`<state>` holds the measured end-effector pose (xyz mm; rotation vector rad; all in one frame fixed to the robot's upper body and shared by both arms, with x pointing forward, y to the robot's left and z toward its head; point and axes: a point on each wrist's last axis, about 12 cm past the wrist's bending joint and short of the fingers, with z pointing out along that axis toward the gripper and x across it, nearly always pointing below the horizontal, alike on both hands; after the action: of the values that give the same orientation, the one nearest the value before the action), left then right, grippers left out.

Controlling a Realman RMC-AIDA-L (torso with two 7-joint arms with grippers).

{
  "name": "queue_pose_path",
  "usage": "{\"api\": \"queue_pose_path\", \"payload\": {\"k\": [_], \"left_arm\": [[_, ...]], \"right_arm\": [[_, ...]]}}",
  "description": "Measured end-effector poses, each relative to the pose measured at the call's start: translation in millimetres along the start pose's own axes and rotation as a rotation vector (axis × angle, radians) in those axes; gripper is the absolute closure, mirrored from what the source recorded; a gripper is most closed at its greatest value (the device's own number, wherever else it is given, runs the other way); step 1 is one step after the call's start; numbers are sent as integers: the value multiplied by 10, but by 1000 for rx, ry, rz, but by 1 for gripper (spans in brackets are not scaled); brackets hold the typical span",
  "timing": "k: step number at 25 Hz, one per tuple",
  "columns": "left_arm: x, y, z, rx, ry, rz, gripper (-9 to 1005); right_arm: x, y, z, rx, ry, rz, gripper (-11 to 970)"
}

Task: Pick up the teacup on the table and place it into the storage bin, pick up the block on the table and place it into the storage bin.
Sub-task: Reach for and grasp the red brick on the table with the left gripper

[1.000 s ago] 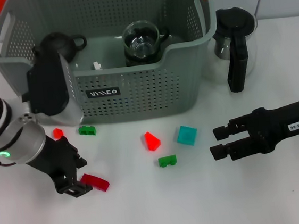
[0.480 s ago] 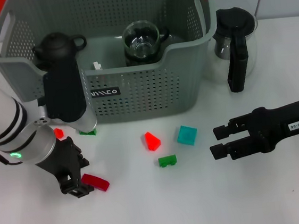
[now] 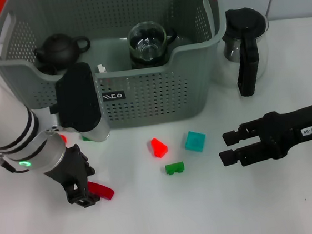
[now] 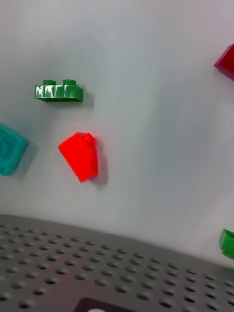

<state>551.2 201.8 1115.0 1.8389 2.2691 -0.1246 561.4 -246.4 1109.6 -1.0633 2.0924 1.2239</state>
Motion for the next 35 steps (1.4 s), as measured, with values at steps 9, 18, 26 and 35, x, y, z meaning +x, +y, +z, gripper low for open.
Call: {"api": "queue_pose_path", "payload": {"k": [9, 18, 26, 35], "left_arm": [[-65, 2, -2, -3, -8, -11, 420], [-126, 66, 38, -40, -15, -70, 419], [-127, 86, 40, -39, -17, -98, 420], [-110, 64, 55, -20, -8, -118, 419]], "right_arm": [[6, 0, -1, 1, 1, 2, 247], [35, 0, -8, 2, 1, 9, 247], [52, 1, -12, 3, 0, 13, 247], [50, 1, -12, 3, 0, 12, 247]]}}
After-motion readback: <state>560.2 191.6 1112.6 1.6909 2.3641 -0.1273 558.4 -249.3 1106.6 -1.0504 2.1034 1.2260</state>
